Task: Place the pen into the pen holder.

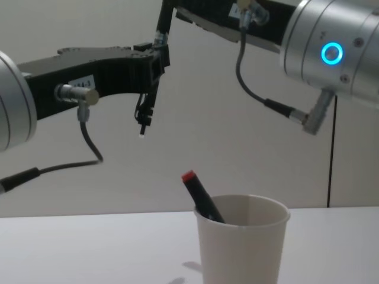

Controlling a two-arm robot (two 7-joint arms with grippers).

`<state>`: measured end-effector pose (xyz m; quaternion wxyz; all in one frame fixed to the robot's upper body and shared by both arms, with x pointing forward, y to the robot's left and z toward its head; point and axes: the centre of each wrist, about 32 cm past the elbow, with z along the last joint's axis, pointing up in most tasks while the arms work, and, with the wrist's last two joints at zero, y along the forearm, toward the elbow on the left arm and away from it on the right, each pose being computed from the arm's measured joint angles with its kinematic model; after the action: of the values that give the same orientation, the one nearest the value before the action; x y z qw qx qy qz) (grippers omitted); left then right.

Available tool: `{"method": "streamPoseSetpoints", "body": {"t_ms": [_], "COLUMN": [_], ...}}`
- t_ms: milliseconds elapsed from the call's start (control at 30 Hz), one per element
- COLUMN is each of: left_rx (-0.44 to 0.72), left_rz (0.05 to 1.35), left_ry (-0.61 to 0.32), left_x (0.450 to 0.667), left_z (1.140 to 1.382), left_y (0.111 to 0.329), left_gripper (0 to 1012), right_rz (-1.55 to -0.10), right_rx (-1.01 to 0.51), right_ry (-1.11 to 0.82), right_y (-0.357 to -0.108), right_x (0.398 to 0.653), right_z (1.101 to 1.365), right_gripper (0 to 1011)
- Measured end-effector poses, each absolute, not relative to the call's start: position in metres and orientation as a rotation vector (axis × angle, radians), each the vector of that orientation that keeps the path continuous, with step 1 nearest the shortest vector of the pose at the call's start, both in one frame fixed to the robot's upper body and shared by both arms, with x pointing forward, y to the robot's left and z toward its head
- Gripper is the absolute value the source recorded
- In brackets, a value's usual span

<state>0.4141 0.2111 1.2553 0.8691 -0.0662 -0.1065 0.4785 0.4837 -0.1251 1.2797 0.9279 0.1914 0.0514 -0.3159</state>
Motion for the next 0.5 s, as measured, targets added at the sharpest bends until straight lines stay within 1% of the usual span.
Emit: {"method": "streamPoseSetpoints", "body": {"t_ms": [33, 133, 167, 200, 433, 500], "left_rx": [-0.138, -0.138, -0.138, -0.138, -0.138, -0.138], "left_rz": [1.001, 1.001, 1.001, 1.001, 1.001, 1.001], "left_ry": [-0.223, -0.223, -0.223, -0.223, -0.223, -0.223], "left_x": [0.4141, 0.4141, 0.4141, 0.4141, 0.4141, 0.4141], "left_z": [1.2553, 1.2553, 1.2553, 1.2553, 1.2553, 1.2553], "left_y": [0.2111, 0.2111, 0.2111, 0.2111, 0.2111, 0.2111], "left_gripper": [135, 135, 135, 135, 135, 135], "right_rz": [-0.647, -0.645, -0.645, -0.645, -0.644, -0.643], "right_rx": [0.393, 0.399, 0.4, 0.4, 0.405, 0.407], "right_ry": [0.106, 0.11, 0.111, 0.111, 0.115, 0.116], "right_y": [-0.1251, -0.1251, -0.125, -0.1251, -0.125, -0.1249], "right_x": [0.4836, 0.4835, 0.4835, 0.4834, 0.4832, 0.4832], "right_z": [1.2797, 1.28, 1.2801, 1.2801, 1.2804, 1.2804], "right_gripper": [974, 895, 895, 845, 659, 575]}}
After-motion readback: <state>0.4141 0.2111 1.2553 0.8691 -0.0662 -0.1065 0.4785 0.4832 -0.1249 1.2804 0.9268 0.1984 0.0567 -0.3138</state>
